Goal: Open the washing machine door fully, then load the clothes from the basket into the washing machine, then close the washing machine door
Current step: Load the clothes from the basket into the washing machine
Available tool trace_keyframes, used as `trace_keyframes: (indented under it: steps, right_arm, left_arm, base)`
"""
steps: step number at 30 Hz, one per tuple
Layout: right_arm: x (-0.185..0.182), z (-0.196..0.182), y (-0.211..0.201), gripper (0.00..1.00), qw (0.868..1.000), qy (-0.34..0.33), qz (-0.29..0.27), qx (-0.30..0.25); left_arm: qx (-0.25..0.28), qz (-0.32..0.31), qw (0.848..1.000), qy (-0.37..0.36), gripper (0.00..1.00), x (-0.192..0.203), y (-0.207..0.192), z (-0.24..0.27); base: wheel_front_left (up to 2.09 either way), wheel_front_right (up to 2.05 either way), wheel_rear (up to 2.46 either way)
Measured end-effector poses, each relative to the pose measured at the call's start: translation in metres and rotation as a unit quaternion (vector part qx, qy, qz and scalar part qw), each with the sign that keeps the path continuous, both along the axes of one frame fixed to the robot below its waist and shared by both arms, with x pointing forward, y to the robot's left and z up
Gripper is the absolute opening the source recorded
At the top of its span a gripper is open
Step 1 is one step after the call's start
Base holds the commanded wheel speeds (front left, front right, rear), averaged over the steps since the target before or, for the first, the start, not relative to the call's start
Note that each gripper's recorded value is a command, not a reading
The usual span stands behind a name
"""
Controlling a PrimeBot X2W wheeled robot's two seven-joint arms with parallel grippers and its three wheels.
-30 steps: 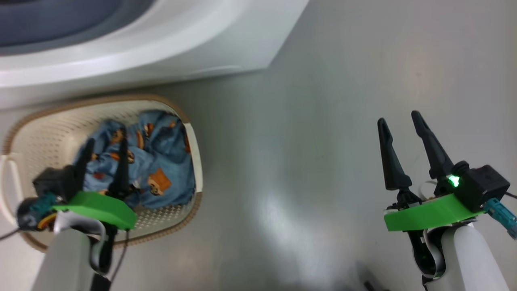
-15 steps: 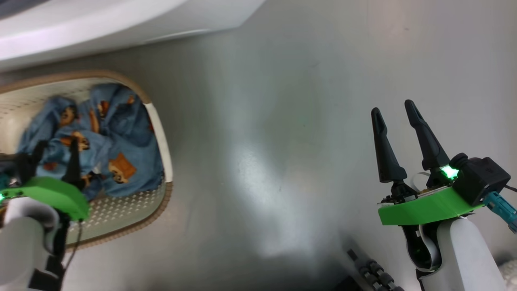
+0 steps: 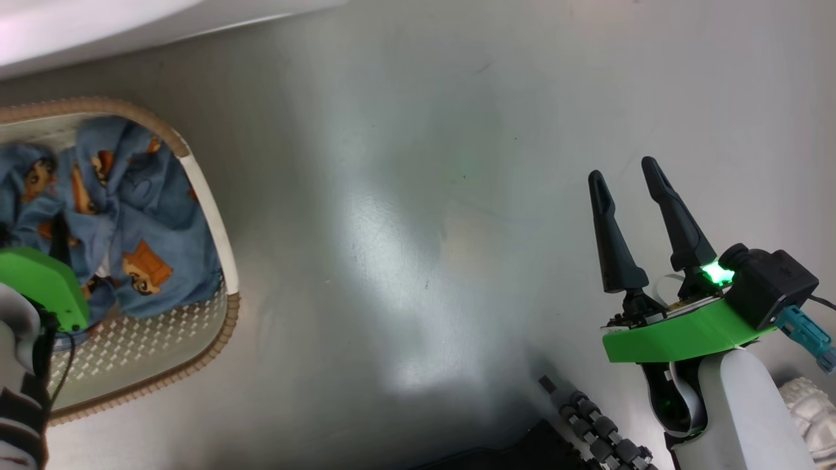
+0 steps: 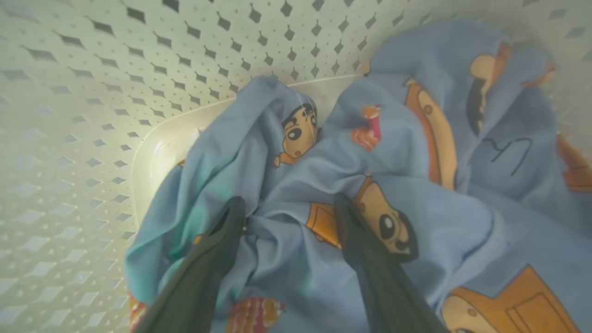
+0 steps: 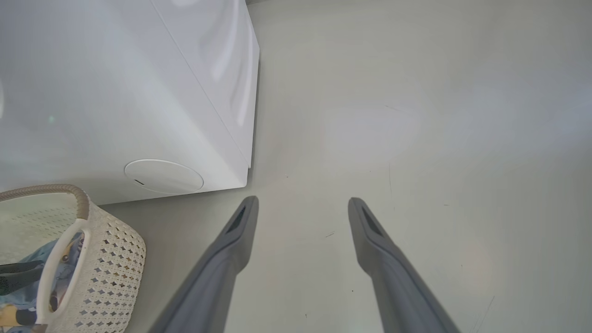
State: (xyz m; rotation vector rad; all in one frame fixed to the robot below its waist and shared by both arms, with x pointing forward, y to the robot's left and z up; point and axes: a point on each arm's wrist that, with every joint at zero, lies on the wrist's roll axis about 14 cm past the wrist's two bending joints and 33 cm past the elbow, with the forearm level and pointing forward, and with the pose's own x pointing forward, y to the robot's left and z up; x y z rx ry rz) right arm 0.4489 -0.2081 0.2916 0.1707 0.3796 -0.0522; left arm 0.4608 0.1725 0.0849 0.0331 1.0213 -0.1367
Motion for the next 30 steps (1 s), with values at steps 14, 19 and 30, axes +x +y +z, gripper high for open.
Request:
trace_keyframes:
  steps: [14, 19, 30]
  right_arm:
    - [-0.006, -0.006, -0.003, 1.0, 1.0, 0.012, -0.007, 0.005]
    - [-0.007, -0.006, -0.004, 1.0, 1.0, 0.013, -0.01, 0.006]
    - [-0.002, 0.008, -0.003, 1.0, 1.0, -0.007, -0.01, 0.008]
  left_arm:
    - [0.039, -0.032, 0.993, 0.11, 1.0, -0.006, 0.009, -0.026]
    - [0.031, -0.042, 0.99, 0.134, 1.0, -0.006, 0.003, -0.029]
    - [-0.014, -0.023, 0.989, 0.142, 0.0, -0.01, -0.02, -0.015]
  base:
    - [0.0, 0.0, 0.0]
    - [0.0, 0.0, 0.0]
    - [0.0, 0.0, 0.0]
